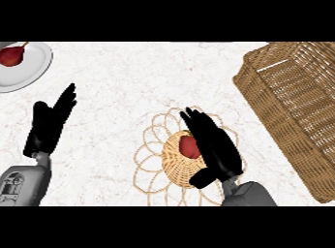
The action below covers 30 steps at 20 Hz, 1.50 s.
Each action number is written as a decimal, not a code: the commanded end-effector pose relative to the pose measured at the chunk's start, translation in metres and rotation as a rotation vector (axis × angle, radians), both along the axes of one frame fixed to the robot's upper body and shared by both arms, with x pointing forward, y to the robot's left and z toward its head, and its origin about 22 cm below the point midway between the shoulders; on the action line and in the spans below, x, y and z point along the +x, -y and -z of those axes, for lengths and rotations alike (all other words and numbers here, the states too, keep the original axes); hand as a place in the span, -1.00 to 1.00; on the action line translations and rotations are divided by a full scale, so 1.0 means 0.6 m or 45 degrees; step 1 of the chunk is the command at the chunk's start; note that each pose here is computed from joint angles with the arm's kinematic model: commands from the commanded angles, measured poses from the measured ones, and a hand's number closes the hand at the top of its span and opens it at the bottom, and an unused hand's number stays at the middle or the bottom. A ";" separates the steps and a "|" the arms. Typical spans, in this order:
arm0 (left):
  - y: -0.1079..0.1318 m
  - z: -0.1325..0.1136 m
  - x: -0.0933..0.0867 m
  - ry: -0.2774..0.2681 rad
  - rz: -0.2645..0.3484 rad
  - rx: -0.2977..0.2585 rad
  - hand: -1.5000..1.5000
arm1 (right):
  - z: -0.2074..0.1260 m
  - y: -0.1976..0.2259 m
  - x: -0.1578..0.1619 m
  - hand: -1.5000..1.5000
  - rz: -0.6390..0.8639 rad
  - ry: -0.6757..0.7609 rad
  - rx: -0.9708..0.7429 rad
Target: Pick the bell pepper from the placemat and place it in the basket
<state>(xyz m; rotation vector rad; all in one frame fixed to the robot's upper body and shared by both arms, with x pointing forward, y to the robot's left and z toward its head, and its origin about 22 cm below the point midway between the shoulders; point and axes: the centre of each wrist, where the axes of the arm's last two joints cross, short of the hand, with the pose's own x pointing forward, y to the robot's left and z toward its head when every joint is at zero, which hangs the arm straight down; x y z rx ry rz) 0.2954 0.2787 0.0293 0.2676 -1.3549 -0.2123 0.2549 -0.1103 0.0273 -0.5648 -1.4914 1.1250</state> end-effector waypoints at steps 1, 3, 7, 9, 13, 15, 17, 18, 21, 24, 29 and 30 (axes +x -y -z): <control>0.021 0.022 0.022 0.012 0.003 -0.002 0.00 | 0.008 -0.004 0.009 -1.00 0.000 -0.024 0.006; -0.016 0.016 -0.029 0.006 -0.006 0.002 0.00 | 0.004 -0.013 0.020 -1.00 0.012 -0.019 -0.006; -0.020 0.026 0.003 0.015 0.012 0.013 0.00 | 0.012 -0.013 0.009 -1.00 0.006 -0.025 -0.003; -0.003 0.009 0.010 0.005 0.005 -0.004 0.00 | 0.041 -0.015 0.023 -1.00 0.019 -0.007 -0.002; 0.002 0.029 -0.001 -0.011 0.007 -0.005 0.00 | 0.034 -0.017 0.036 1.00 -0.037 -0.006 -0.029; 0.009 -0.012 -0.010 0.010 0.005 0.008 0.00 | 0.065 0.022 0.021 1.00 -0.056 0.074 -0.144; 0.000 0.018 -0.015 -0.014 -0.011 -0.009 0.00 | 0.044 -0.019 0.022 1.00 -0.070 0.140 -0.177; 0.013 -0.006 -0.003 -0.013 0.003 0.002 0.00 | 0.046 -0.031 0.021 1.00 -0.076 0.148 -0.193; -0.012 -0.033 0.013 0.007 -0.009 0.009 0.00 | 0.056 -0.028 0.007 1.00 -0.093 0.050 -0.354; 0.008 0.012 0.002 -0.009 -0.035 -0.006 0.00 | 0.058 -0.014 0.000 1.00 -0.109 -0.108 -0.551; 0.033 0.013 0.007 -0.014 -0.002 0.004 0.00 | 0.035 -0.028 0.001 1.00 -0.143 -0.098 -0.650; 0.012 -0.014 -0.007 0.012 -0.007 0.007 0.00 | 0.061 -0.030 -0.035 1.00 -0.148 -0.080 -0.670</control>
